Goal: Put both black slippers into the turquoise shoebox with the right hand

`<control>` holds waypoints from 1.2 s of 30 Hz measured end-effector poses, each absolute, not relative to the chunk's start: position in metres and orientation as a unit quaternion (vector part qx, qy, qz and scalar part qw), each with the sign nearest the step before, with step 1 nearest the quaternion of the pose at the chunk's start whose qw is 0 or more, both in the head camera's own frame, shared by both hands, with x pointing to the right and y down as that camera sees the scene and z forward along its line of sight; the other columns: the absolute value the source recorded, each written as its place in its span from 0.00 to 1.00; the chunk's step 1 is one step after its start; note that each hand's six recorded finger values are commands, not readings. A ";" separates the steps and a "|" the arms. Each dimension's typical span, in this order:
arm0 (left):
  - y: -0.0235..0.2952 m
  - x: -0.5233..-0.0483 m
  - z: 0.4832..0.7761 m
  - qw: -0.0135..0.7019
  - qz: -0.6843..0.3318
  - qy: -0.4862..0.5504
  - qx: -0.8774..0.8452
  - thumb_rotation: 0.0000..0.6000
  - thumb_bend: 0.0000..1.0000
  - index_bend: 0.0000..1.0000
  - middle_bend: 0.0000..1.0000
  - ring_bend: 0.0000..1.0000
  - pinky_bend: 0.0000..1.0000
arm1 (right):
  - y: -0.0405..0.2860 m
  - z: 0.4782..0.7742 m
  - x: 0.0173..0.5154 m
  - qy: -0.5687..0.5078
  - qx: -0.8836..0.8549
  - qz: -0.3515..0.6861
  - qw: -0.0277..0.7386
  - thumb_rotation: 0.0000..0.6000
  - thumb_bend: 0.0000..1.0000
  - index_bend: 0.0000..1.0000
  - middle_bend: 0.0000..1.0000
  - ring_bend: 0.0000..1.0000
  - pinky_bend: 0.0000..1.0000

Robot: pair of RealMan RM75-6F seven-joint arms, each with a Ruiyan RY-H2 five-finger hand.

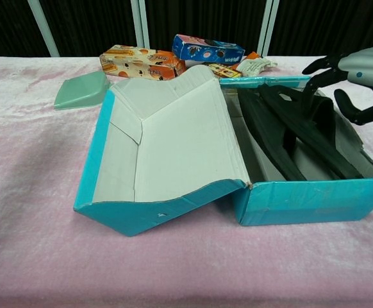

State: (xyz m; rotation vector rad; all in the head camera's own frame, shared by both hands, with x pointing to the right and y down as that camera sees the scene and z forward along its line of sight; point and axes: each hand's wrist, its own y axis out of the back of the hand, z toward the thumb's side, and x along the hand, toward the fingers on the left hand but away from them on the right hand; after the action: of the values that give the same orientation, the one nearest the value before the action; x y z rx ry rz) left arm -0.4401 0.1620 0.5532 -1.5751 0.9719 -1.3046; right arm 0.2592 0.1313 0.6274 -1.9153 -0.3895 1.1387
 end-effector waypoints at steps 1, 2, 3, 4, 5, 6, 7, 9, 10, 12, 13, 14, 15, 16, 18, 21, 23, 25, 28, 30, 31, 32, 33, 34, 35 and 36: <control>0.162 -0.440 0.553 0.424 -0.522 0.388 -0.630 1.00 0.00 0.19 0.29 0.22 0.10 | 0.133 0.630 0.259 -0.155 -0.765 0.457 0.426 1.00 0.88 0.40 0.33 0.08 0.04; 0.162 -0.440 0.554 0.425 -0.521 0.388 -0.630 1.00 0.00 0.19 0.29 0.22 0.10 | 0.134 0.631 0.260 -0.154 -0.765 0.458 0.427 1.00 0.88 0.40 0.33 0.08 0.04; 0.162 -0.440 0.554 0.425 -0.521 0.388 -0.630 1.00 0.00 0.19 0.29 0.22 0.10 | 0.135 0.633 0.260 -0.152 -0.764 0.459 0.427 1.00 0.88 0.40 0.33 0.08 0.04; 0.162 -0.440 0.554 0.424 -0.521 0.388 -0.630 1.00 0.00 0.19 0.29 0.22 0.10 | 0.136 0.635 0.261 -0.150 -0.763 0.461 0.427 1.00 0.88 0.40 0.33 0.08 0.04; 0.162 -0.440 0.554 0.424 -0.522 0.388 -0.630 1.00 0.00 0.19 0.29 0.22 0.10 | 0.137 0.637 0.262 -0.148 -0.762 0.463 0.428 1.00 0.88 0.40 0.33 0.08 0.04; 0.163 -0.440 0.554 0.424 -0.522 0.388 -0.630 1.00 0.00 0.19 0.29 0.22 0.10 | 0.138 0.638 0.262 -0.147 -0.761 0.464 0.428 1.00 0.88 0.40 0.33 0.08 0.04; 0.163 -0.441 0.554 0.424 -0.522 0.388 -0.630 1.00 0.00 0.19 0.29 0.22 0.10 | 0.140 0.640 0.262 -0.146 -0.761 0.465 0.428 1.00 0.88 0.40 0.33 0.08 0.04; 0.163 -0.441 0.554 0.423 -0.522 0.389 -0.630 1.00 0.00 0.19 0.29 0.22 0.10 | 0.143 0.642 0.263 -0.143 -0.762 0.466 0.427 1.00 0.88 0.40 0.33 0.08 0.04; 0.163 -0.440 0.555 0.423 -0.522 0.389 -0.631 1.00 0.00 0.19 0.29 0.22 0.10 | 0.144 0.642 0.263 -0.142 -0.762 0.467 0.426 1.00 0.88 0.40 0.33 0.08 0.04; 0.163 -0.440 0.556 0.423 -0.522 0.387 -0.632 1.00 0.00 0.19 0.29 0.22 0.10 | 0.144 0.641 0.264 -0.145 -0.761 0.467 0.428 1.00 0.88 0.40 0.33 0.08 0.04; 0.163 -0.440 0.556 0.422 -0.522 0.387 -0.632 1.00 0.00 0.19 0.29 0.22 0.10 | 0.144 0.640 0.265 -0.147 -0.759 0.468 0.428 1.00 0.88 0.40 0.33 0.08 0.04; 0.163 -0.440 0.557 0.422 -0.522 0.387 -0.632 1.00 0.00 0.19 0.29 0.22 0.10 | 0.144 0.640 0.266 -0.148 -0.758 0.469 0.428 1.00 0.87 0.40 0.33 0.08 0.04; 0.163 -0.440 0.557 0.421 -0.521 0.388 -0.633 1.00 0.00 0.19 0.29 0.22 0.10 | 0.144 0.640 0.267 -0.149 -0.758 0.471 0.427 1.00 0.87 0.40 0.33 0.08 0.04; 0.163 -0.440 0.557 0.421 -0.520 0.389 -0.633 1.00 0.00 0.19 0.29 0.22 0.10 | 0.144 0.641 0.269 -0.149 -0.756 0.473 0.427 1.00 0.86 0.40 0.33 0.08 0.04; 0.163 -0.440 0.558 0.421 -0.520 0.389 -0.633 1.00 0.00 0.19 0.29 0.22 0.10 | 0.144 0.644 0.270 -0.145 -0.754 0.476 0.429 1.00 0.84 0.40 0.33 0.08 0.04; 0.164 -0.440 0.558 0.420 -0.519 0.389 -0.634 1.00 0.00 0.19 0.29 0.22 0.10 | 0.144 0.649 0.272 -0.142 -0.750 0.481 0.431 1.00 0.84 0.40 0.33 0.07 0.04; 0.164 -0.440 0.559 0.420 -0.519 0.390 -0.635 1.00 0.00 0.19 0.29 0.22 0.10 | 0.143 0.651 0.274 -0.143 -0.748 0.486 0.429 1.00 0.84 0.40 0.33 0.07 0.04; 0.165 -0.441 0.559 0.420 -0.519 0.390 -0.634 1.00 0.00 0.19 0.29 0.22 0.10 | 0.143 0.654 0.275 -0.139 -0.747 0.490 0.428 1.00 0.84 0.40 0.33 0.07 0.04; 0.166 -0.443 0.559 0.419 -0.519 0.392 -0.634 1.00 0.00 0.19 0.29 0.22 0.10 | 0.143 0.654 0.276 -0.137 -0.744 0.492 0.431 1.00 0.84 0.40 0.33 0.07 0.04; 0.166 -0.445 0.559 0.418 -0.519 0.393 -0.634 1.00 0.00 0.19 0.29 0.22 0.10 | 0.142 0.650 0.277 -0.143 -0.743 0.490 0.433 1.00 0.84 0.40 0.33 0.07 0.04; 0.166 -0.445 0.559 0.417 -0.519 0.394 -0.634 1.00 0.00 0.19 0.29 0.22 0.10 | 0.141 0.646 0.277 -0.149 -0.742 0.488 0.436 1.00 0.84 0.40 0.33 0.07 0.04; 0.166 -0.445 0.560 0.417 -0.519 0.394 -0.634 1.00 0.00 0.19 0.29 0.22 0.10 | 0.140 0.642 0.277 -0.154 -0.741 0.485 0.438 1.00 0.84 0.40 0.32 0.07 0.04; 0.166 -0.445 0.560 0.417 -0.518 0.395 -0.634 1.00 0.00 0.19 0.29 0.22 0.10 | 0.139 0.637 0.277 -0.159 -0.740 0.482 0.440 1.00 0.84 0.40 0.32 0.07 0.04; 0.166 -0.445 0.560 0.418 -0.517 0.395 -0.634 1.00 0.00 0.19 0.29 0.22 0.10 | 0.137 0.631 0.277 -0.166 -0.739 0.478 0.444 1.00 0.84 0.40 0.32 0.07 0.04; 0.166 -0.445 0.560 0.418 -0.517 0.395 -0.634 1.00 0.00 0.19 0.29 0.22 0.10 | 0.136 0.626 0.277 -0.171 -0.739 0.475 0.446 1.00 0.84 0.40 0.32 0.07 0.04; 0.166 -0.444 0.560 0.418 -0.516 0.395 -0.635 1.00 0.00 0.19 0.29 0.22 0.10 | 0.136 0.622 0.277 -0.175 -0.738 0.473 0.448 1.00 0.84 0.40 0.32 0.07 0.04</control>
State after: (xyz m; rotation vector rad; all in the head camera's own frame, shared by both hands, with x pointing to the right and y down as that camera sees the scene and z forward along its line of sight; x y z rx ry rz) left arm -0.4444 0.1656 0.5596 -1.5918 0.9910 -1.2948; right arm 0.2769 0.1356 0.6220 -1.8259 -0.4319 1.1705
